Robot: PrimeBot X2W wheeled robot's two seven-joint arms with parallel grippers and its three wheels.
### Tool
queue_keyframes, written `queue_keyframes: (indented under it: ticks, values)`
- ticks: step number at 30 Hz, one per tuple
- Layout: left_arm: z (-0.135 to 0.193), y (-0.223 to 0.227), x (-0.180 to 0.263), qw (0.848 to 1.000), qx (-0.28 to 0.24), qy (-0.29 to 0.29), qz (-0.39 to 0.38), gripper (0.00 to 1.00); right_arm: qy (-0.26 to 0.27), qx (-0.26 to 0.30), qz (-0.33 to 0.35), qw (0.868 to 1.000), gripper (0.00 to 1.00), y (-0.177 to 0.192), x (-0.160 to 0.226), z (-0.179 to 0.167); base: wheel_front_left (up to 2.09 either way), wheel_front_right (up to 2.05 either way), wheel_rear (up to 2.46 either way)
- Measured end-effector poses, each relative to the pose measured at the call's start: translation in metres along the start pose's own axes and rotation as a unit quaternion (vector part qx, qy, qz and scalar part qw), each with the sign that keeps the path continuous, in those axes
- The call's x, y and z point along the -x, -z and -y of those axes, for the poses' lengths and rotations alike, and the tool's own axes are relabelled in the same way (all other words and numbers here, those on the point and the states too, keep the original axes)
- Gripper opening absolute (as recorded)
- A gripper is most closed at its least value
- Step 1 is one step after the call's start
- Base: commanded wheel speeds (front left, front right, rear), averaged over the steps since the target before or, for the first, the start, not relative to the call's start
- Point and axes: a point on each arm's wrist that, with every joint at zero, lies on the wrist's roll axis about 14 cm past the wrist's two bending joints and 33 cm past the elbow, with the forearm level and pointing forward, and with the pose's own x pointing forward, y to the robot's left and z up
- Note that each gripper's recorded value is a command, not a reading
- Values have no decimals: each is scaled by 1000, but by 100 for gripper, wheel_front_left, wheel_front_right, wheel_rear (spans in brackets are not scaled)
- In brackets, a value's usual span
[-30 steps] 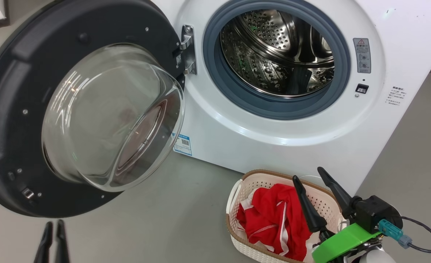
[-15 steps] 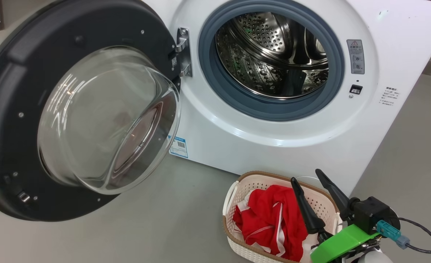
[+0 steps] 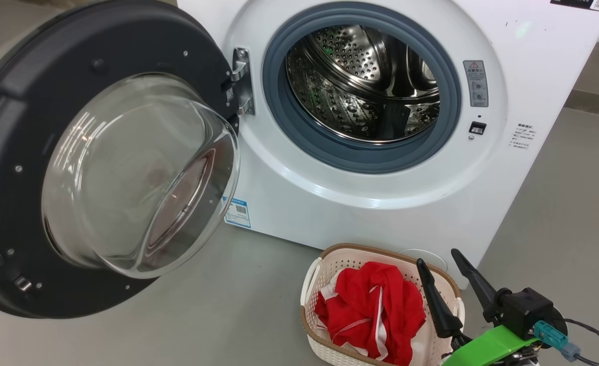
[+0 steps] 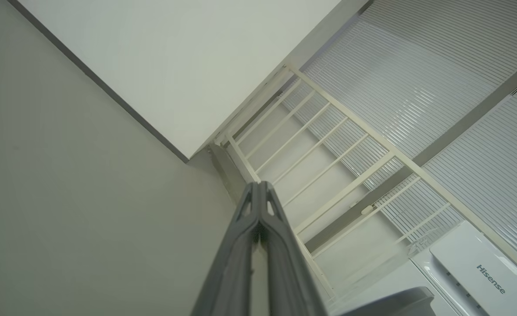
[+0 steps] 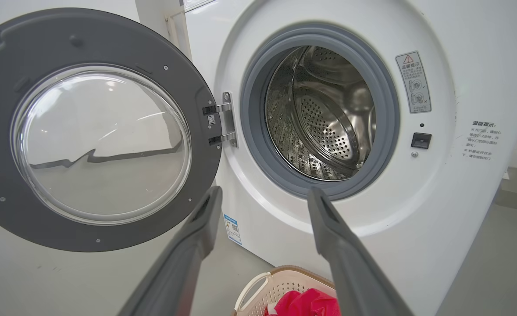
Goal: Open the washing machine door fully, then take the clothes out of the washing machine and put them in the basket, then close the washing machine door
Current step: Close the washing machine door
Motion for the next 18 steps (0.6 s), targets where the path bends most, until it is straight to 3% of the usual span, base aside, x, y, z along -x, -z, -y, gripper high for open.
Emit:
queue_keyframes:
  ticks: [4, 8, 12, 18]
  values:
    - [-1, 24, -4, 995, 63, -15, -78, 0, 1, 2, -3, 1000, 100, 2, 2, 0, 0, 0, 0]
    - [3, 41, -5, 980, 144, -21, -138, 0, 0, 2, -4, 1000, 100, 2, 2, 0, 0, 0, 0]
    - [9, 52, -4, 967, 177, -22, -183, 0, -4, 2, -6, 1000, 100, 4, 3, -3, 0, 0, 0]
    - [13, 78, 4, 951, 177, -19, -253, 0, -5, 1, -9, 1000, 100, 6, 4, -3, 0, 0, 0]
